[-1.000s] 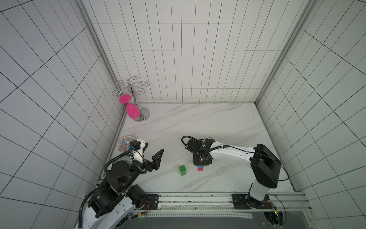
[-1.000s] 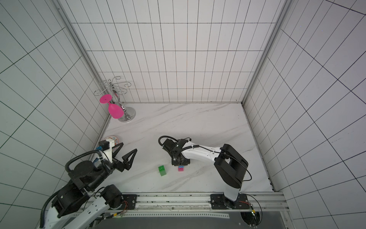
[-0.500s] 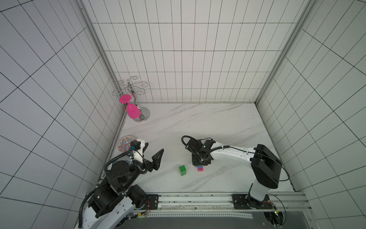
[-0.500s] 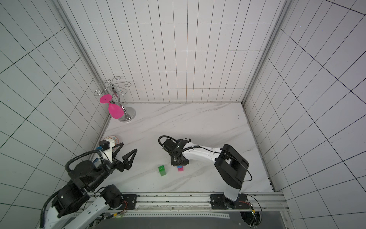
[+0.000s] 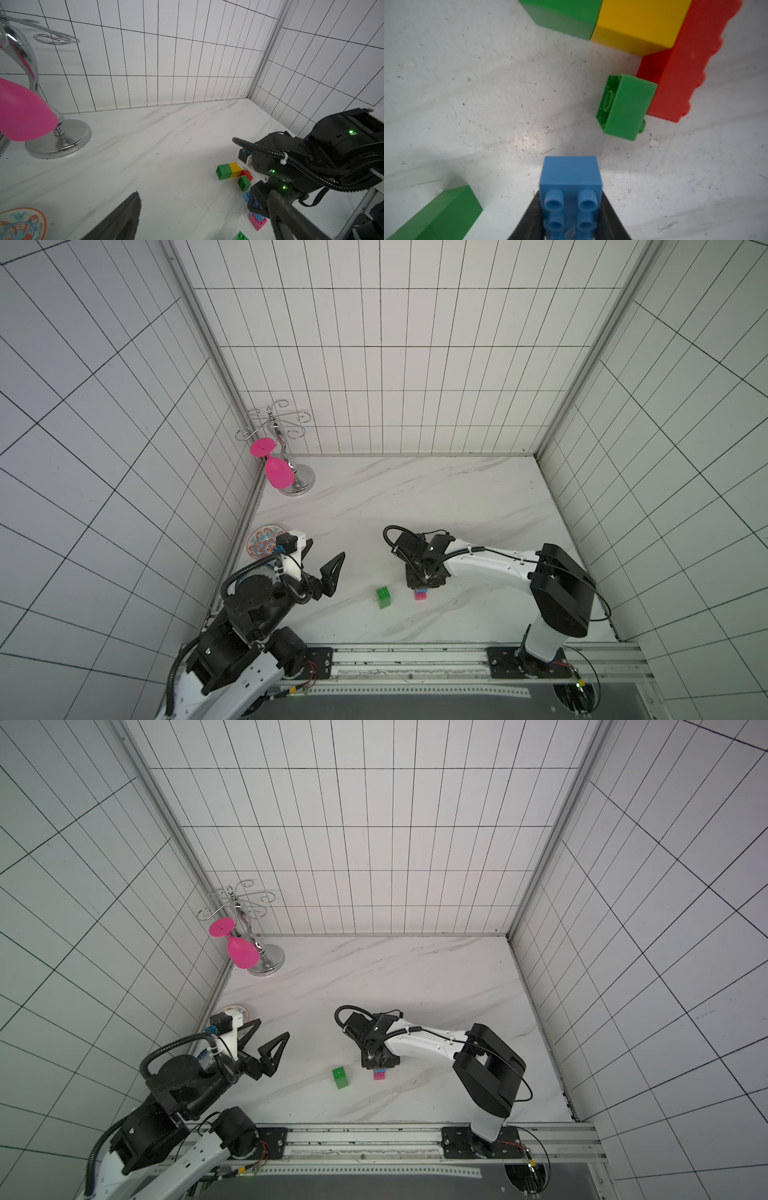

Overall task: Assemble the letter r with lego
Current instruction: Assemble the lego brick with the lego brick.

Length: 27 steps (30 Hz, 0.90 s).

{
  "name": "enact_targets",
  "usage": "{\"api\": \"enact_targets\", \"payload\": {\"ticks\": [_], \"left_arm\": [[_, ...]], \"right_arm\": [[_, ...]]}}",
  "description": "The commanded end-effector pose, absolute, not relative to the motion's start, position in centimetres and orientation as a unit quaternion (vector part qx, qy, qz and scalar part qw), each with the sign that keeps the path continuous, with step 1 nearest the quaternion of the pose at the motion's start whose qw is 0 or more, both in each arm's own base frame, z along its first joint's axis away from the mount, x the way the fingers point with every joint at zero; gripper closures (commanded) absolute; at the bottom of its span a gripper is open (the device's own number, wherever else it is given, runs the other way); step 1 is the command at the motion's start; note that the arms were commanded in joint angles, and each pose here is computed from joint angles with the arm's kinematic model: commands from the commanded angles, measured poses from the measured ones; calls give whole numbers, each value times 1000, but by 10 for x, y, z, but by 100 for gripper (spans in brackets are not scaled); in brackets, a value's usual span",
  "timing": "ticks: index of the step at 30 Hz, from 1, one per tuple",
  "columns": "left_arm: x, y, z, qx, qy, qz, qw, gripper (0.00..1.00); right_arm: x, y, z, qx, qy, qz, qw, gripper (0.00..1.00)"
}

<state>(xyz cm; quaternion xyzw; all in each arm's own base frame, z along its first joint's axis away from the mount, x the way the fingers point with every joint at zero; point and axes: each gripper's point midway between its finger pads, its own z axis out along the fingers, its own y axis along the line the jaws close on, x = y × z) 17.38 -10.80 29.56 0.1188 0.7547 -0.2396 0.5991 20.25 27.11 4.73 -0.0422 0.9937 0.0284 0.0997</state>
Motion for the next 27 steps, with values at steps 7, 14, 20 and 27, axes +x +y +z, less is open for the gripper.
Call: {"api": "enact_targets", "payload": {"ticks": [7, 14, 20, 27], "left_arm": [[175, -110, 297, 121, 749, -243, 605, 5], [175, -110, 297, 121, 749, -242, 605, 5], [175, -110, 296, 122, 749, -242, 604, 5], [175, -110, 295, 123, 750, -241, 603, 5]], "right_arm": [[198, 259, 29, -41, 996, -8, 84, 100], [195, 270, 22, -49, 995, 3, 84, 100], [190, 263, 7, -46, 996, -10, 76, 100], [183, 256, -10, -48, 996, -23, 68, 100]]}}
